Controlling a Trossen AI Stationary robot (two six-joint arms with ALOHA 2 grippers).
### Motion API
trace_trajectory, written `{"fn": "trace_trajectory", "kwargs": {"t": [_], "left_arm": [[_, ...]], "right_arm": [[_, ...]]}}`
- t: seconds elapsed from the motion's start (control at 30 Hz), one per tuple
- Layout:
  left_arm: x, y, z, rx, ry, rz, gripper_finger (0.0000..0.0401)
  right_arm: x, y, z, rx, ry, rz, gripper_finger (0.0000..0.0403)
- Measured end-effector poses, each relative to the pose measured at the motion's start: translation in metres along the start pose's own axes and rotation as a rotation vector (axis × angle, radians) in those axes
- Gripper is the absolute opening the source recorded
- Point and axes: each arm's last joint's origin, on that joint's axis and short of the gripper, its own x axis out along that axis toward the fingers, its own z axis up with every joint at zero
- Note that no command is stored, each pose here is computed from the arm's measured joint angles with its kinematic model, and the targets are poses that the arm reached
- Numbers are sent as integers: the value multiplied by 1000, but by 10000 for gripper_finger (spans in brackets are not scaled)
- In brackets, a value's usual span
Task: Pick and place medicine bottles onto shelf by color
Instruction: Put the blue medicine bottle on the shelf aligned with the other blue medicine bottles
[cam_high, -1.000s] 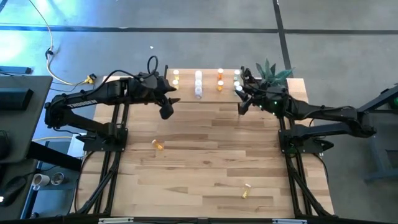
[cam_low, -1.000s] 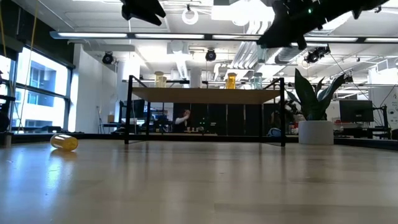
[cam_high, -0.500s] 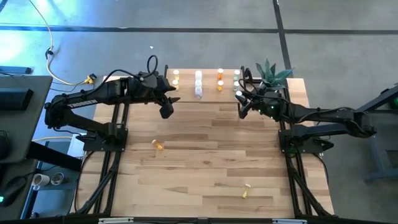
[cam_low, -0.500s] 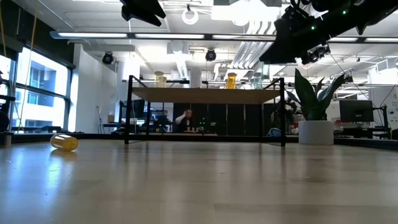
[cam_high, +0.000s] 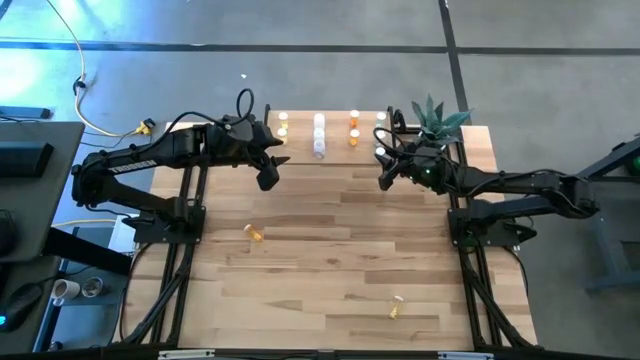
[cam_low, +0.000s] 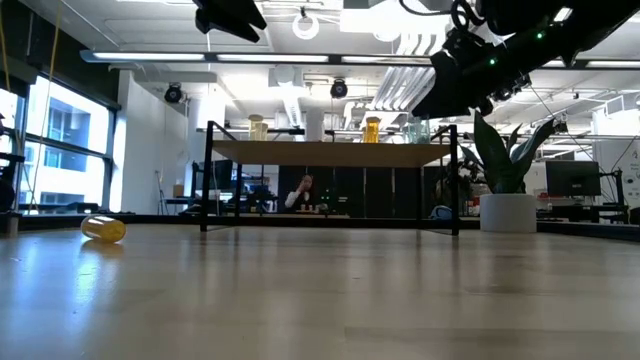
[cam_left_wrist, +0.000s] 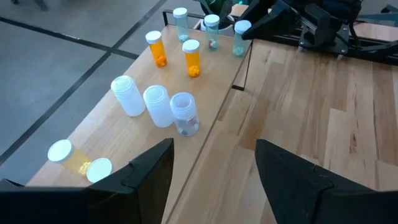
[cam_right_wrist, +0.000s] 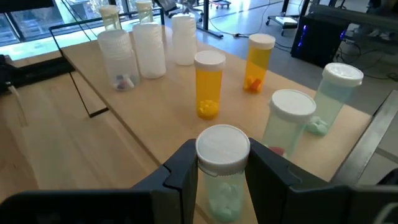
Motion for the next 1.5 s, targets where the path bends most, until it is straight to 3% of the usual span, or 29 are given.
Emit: {"fn": "trace_trajectory", "kwargs": {"t": [1.5], "left_arm": [[0,0,0,1,0,0,216]], "right_arm": [[1,-5,0,81,0,-51,116]]}}
